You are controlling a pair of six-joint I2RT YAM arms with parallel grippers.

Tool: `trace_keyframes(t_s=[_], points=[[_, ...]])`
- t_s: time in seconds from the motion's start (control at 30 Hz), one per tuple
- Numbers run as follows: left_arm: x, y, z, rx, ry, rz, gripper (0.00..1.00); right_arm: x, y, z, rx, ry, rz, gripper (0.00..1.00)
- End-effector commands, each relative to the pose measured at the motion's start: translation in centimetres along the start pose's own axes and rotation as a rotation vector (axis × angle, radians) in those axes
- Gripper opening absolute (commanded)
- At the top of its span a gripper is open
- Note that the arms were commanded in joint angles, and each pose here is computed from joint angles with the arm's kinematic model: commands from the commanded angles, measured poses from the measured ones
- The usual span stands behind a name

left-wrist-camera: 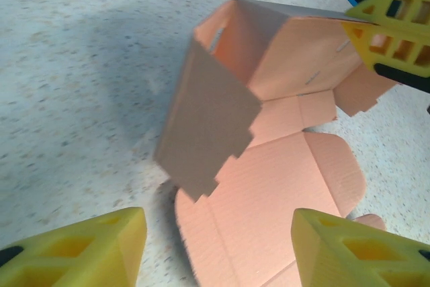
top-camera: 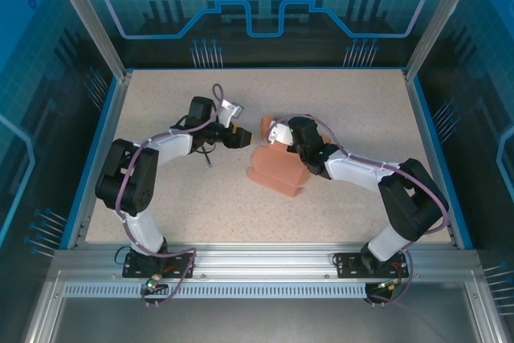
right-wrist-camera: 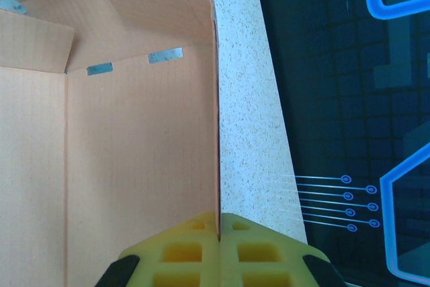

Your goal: Fold the paper box

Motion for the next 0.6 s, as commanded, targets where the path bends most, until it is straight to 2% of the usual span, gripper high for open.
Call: trace_keyframes(t_s=[0.0,0.1,0.4,0.57], points=[[1.2,-0.6,-0.8,-0.035,-0.048,-0.076,0.54,1.1,0.5,0.4,0.024,-0.053,0.022,0.02],[2.8,0.1,-1.0,0.015,-0.09,-0.158,0.45,1.2,0.8,0.4,0.025,-0.073,0.043,0.02],[2.4,3.3,-0.4,0.134,-0.077,-0.106,0.45,1.8,1.3,0.4,0.03,-0.106,0.066,0.02],[1.6,4.2,-0.2,0.146,-0.051,-0.045,0.45,1.6,1.1,0.3,0.024,-0.095,0.07,0.02]])
Point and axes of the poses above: each hand's point on the last joint's axis, 136 mm out from that joint toward the fingers, its own y axis out along the fingers, its own x axis along the line the jaws close on, z = x × y, the point moved 5 cm from there along -y, back along the fingers, and after that the axes turned 2 degrees about -y, right-handed, at the moved point
